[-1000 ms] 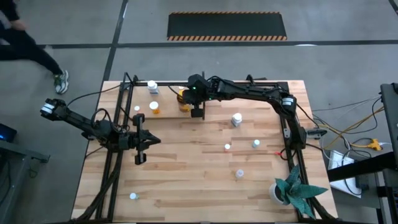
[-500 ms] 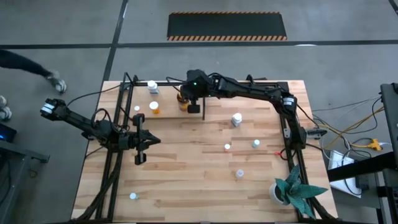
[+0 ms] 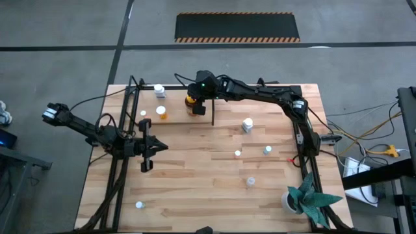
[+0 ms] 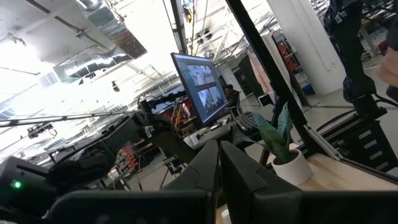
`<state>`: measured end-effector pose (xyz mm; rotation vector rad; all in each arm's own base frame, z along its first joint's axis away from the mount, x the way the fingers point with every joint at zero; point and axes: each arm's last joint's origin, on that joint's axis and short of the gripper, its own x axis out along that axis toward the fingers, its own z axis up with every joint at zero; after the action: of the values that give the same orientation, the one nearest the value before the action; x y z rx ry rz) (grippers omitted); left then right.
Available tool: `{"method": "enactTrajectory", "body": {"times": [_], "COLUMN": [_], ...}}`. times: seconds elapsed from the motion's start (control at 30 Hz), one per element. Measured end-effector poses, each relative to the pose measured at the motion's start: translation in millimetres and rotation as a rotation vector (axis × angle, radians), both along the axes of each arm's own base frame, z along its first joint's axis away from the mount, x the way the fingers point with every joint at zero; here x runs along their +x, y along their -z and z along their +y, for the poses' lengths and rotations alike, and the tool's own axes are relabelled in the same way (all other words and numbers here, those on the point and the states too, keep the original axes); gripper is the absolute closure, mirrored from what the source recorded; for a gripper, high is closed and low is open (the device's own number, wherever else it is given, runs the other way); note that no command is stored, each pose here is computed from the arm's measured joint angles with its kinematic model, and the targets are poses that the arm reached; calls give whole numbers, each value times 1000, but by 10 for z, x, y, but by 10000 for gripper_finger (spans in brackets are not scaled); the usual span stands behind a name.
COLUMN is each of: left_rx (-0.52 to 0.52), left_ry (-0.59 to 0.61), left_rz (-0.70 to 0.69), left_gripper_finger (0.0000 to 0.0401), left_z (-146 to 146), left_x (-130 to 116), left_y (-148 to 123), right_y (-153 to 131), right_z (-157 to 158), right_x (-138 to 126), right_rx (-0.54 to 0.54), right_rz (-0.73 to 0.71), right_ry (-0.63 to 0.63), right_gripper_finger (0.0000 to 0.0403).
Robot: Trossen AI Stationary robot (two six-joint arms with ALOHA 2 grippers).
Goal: Pick and place medicine bottles onto shelf by color
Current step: Put the yellow pill bottle on the shelf
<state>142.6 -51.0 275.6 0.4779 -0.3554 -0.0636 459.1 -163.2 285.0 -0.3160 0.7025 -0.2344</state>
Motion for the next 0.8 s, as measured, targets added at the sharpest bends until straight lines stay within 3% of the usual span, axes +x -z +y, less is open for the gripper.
{"method": "enactTrajectory", "body": {"times": [0.8], "left_rx": [0], "left_ry": [0], "left_rz": [0], "left_gripper_finger": [401], "left_z": [0], "left_x": [0], "left_y": [0], "right_y": [-107], "right_z": [190], "right_x": [-139], "right_rx": [69], "right_rz": [191], "right_ry": [-22], "right_gripper_finger": [390]}}
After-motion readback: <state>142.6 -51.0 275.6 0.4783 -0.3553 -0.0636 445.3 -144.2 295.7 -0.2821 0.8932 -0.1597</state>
